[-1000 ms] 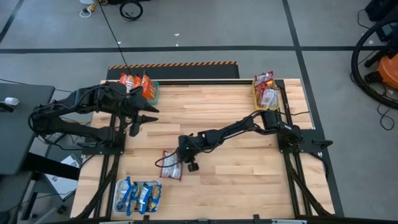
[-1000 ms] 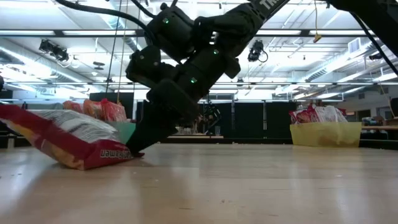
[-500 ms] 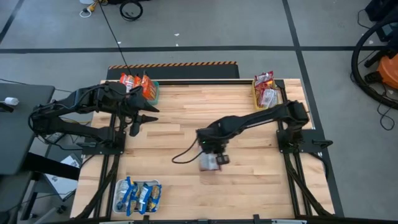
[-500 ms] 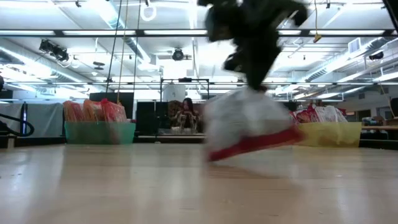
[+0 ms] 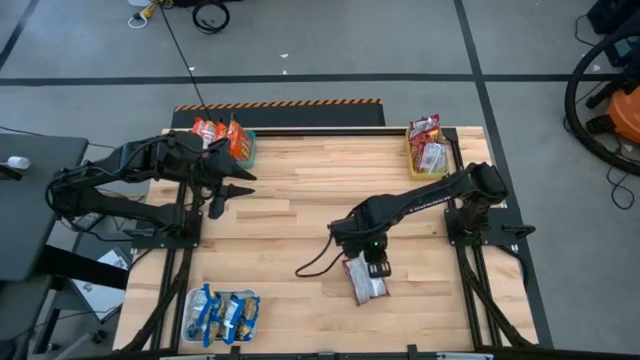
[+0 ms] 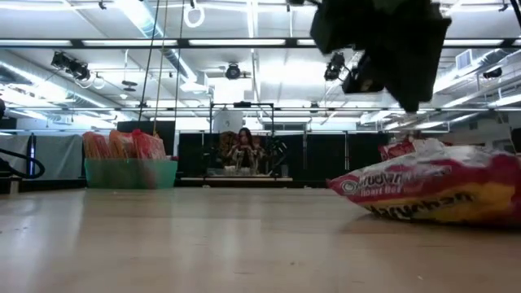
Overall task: Sort Maruchan noodles
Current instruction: Put the red noodle pack into the yellow bin
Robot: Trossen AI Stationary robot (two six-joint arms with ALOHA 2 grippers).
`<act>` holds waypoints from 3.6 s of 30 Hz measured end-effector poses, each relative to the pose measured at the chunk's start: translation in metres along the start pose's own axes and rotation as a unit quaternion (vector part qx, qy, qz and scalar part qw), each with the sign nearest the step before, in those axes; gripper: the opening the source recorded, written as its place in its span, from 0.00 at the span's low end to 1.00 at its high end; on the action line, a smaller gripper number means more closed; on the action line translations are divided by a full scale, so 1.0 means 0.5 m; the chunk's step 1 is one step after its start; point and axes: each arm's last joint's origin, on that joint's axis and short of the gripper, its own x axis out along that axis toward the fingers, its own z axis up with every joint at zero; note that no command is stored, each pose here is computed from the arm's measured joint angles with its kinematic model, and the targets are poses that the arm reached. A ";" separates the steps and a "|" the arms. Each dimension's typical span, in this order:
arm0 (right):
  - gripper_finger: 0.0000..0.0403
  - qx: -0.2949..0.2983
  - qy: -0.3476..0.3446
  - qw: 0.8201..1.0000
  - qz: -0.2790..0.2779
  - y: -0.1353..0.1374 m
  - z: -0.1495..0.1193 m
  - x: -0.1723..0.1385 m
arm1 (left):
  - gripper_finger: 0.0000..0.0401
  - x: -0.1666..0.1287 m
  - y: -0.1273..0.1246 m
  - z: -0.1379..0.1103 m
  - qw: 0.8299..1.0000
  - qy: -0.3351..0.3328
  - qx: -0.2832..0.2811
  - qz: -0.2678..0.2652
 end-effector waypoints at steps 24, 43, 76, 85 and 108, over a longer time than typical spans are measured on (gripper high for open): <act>0.54 -0.061 -0.123 0.990 0.029 -0.077 0.010 0.140 | 0.39 0.000 0.000 0.000 1.000 0.000 0.000 0.000; 0.04 0.012 -0.082 0.996 0.009 -0.058 -0.022 0.113 | 0.39 0.000 0.000 0.000 1.000 0.000 0.000 0.000; 0.02 0.296 -0.164 0.721 -0.604 -0.209 -0.457 -0.095 | 0.39 0.000 0.000 0.001 1.000 -0.003 0.000 0.000; 0.02 0.231 -0.104 0.764 -0.594 -0.238 -0.451 -0.056 | 0.39 0.000 0.000 0.001 1.000 -0.003 0.000 0.000; 0.03 0.158 -0.067 0.879 -0.444 -0.296 -0.433 -0.038 | 0.39 0.000 0.000 0.001 1.000 -0.003 0.000 0.000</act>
